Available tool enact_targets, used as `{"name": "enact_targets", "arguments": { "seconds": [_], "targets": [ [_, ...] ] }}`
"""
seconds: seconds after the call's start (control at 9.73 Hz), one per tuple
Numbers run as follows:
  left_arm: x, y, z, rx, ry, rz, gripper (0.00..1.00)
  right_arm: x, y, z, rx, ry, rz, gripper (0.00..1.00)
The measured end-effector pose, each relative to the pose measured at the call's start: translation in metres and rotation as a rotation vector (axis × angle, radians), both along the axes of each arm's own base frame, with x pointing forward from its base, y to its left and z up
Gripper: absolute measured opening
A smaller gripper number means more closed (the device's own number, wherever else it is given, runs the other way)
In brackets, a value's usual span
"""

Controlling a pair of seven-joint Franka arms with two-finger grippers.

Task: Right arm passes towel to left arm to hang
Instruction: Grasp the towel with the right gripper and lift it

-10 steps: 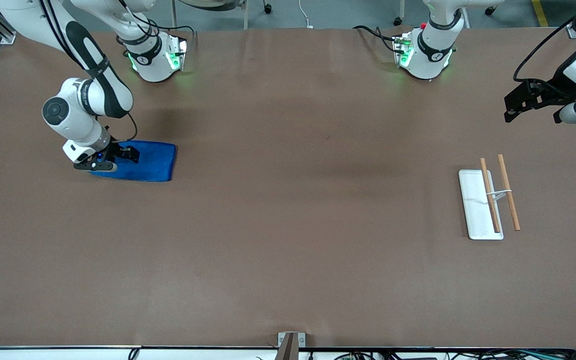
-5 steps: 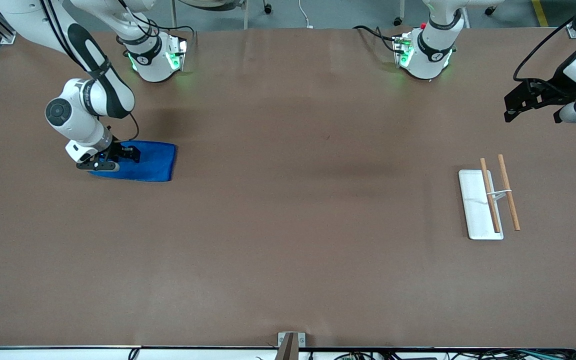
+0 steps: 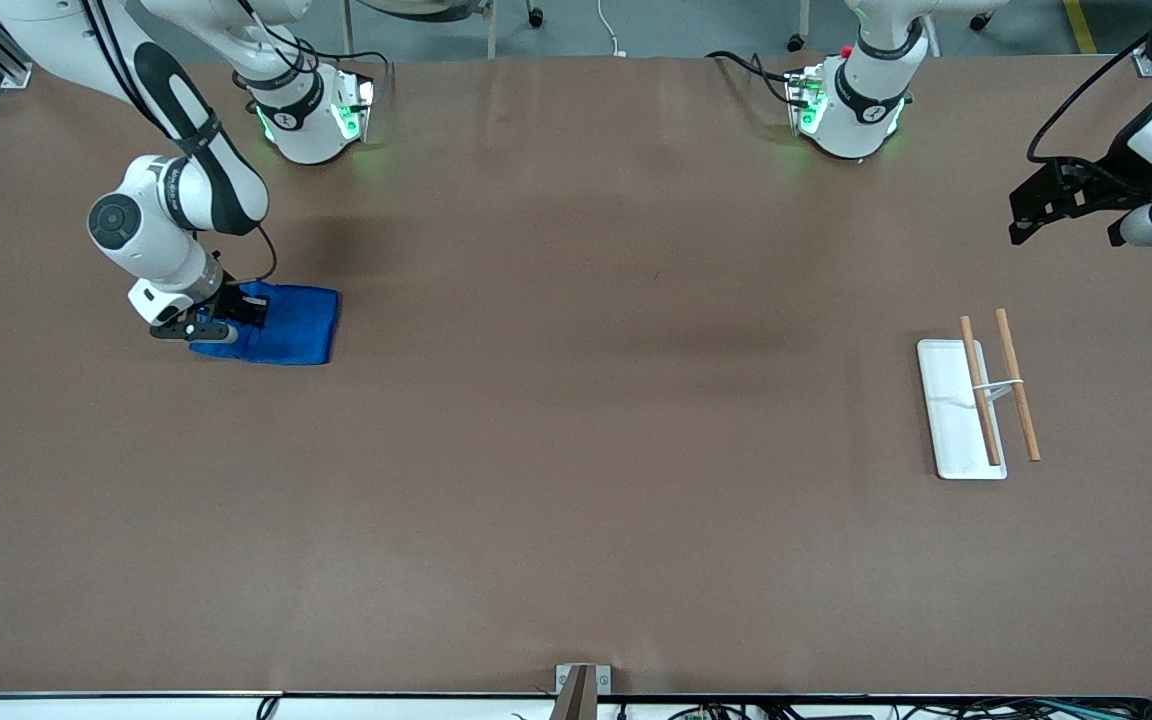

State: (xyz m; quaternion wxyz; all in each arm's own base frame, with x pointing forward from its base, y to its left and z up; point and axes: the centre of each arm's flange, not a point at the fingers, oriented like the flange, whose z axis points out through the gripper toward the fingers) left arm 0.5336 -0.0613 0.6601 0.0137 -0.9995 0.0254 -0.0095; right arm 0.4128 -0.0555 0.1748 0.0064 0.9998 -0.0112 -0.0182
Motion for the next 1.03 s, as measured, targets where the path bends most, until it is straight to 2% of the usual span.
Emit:
{"name": "enact_targets", "arguments": {
  "seconds": [0.31,0.51,0.72,0.92,1.03],
  "targets": [
    [0.000,0.001,0.000,0.000,0.000,0.002,1.00,0.001,0.003,0.011,0.011,0.057,0.005,0.08],
    [0.000,0.001,0.000,0.000,0.000,0.001,1.00,0.018,0.012,0.057,0.022,0.085,0.026,0.08],
    [0.000,-0.002,0.000,0.000,0.001,-0.004,1.00,0.041,0.018,0.123,0.033,0.084,0.040,0.07],
    [0.003,-0.015,-0.003,-0.047,-0.001,-0.022,1.00,0.066,0.033,0.192,0.114,0.076,0.012,0.07],
    [0.005,-0.025,-0.008,-0.114,0.011,-0.031,1.00,0.081,0.046,0.230,0.164,0.070,0.013,0.07]
  ]
}}
